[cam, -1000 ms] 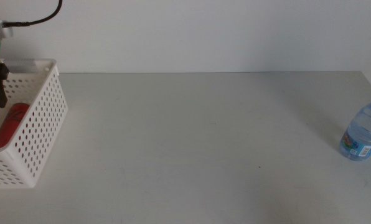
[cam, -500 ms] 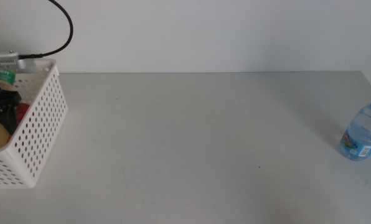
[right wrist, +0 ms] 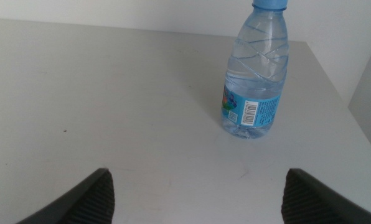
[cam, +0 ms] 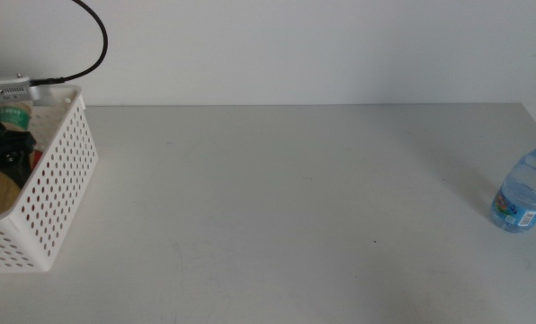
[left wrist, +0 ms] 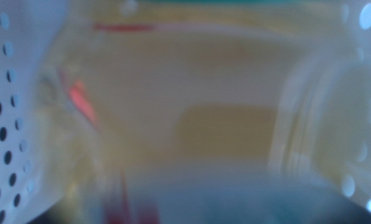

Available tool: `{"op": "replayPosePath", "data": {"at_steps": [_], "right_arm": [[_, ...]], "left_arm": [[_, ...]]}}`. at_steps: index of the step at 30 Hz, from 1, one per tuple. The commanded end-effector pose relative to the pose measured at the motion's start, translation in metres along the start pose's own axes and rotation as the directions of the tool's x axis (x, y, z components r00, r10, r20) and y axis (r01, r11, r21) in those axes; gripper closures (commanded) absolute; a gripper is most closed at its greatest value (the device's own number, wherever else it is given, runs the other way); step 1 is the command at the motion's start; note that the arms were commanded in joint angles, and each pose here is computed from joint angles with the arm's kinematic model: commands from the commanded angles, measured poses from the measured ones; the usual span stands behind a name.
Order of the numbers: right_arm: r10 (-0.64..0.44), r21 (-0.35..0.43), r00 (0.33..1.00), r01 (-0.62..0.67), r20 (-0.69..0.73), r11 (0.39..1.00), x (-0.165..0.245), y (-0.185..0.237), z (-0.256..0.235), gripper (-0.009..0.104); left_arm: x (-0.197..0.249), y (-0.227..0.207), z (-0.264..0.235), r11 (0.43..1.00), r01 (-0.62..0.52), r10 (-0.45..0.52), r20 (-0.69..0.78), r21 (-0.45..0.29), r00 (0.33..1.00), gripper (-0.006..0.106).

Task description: Use arms to grab the bottles and put them into the dustbin to the left of the table.

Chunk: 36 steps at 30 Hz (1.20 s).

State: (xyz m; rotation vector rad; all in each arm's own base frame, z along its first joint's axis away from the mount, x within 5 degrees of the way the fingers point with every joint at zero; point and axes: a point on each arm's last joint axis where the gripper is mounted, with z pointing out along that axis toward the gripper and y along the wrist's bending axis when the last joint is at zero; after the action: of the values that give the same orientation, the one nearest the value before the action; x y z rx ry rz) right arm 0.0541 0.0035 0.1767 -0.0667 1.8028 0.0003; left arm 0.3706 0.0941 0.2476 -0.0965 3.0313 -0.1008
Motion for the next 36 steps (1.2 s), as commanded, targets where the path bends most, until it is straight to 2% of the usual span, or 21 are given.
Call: {"op": "replayPosePath", "data": {"at_steps": [1,2,10,15,18,20,22,27,31,36], "right_arm": [[-0.018,0.024,0.994,0.016,0.104,1.000,-0.010,-0.002,-0.003,0.017],[-0.018,0.024,0.994,0.016,0.104,1.000,-0.010,-0.002,-0.003,0.017],[-0.018,0.024,0.994,0.016,0.104,1.000,-0.010,-0.002,-0.003,0.017],[-0.018,0.024,0.994,0.016,0.104,1.000,-0.010,-0.002,-0.003,0.017],[-0.018,0.024,0.994,0.016,0.104,1.000,-0.010,-0.002,-0.003,0.017],[-0.018,0.024,0.994,0.016,0.104,1.000,-0.010,-0.002,-0.003,0.017],[-0.018,0.024,0.994,0.016,0.104,1.000,-0.010,-0.002,-0.003,0.017],[-0.018,0.024,0.994,0.016,0.104,1.000,-0.010,-0.002,-0.003,0.017],[-0.018,0.024,0.994,0.016,0.104,1.000,-0.010,-0.002,-0.003,0.017],[-0.018,0.024,0.994,0.016,0.104,1.000,-0.010,-0.002,-0.003,0.017]], "left_arm": [[0.002,-0.003,-0.033,1.000,-0.005,0.007,0.090,-0.024,0.996,0.011],[0.002,-0.003,-0.034,1.000,0.004,-0.002,0.093,-0.026,0.996,0.007],[0.003,-0.007,-0.070,0.999,0.045,-0.038,0.186,-0.030,0.982,0.007],[0.016,-0.017,-0.128,0.998,0.049,-0.035,0.355,-0.032,0.934,0.007],[0.029,-0.030,-0.160,0.999,0.028,-0.038,0.475,0.029,0.879,0.009],[0.040,-0.043,-0.176,0.996,-0.059,0.012,0.542,0.071,0.840,0.010],[0.053,-0.059,-0.190,0.980,-0.183,0.099,0.608,0.079,0.787,0.011],[0.085,-0.093,-0.204,0.934,-0.343,0.164,0.733,0.101,0.660,0.011],[0.113,-0.114,-0.202,0.904,-0.406,0.184,0.738,0.132,0.649,0.011],[0.146,-0.133,-0.195,0.868,-0.486,0.257,0.742,0.105,0.619,0.011]]}}
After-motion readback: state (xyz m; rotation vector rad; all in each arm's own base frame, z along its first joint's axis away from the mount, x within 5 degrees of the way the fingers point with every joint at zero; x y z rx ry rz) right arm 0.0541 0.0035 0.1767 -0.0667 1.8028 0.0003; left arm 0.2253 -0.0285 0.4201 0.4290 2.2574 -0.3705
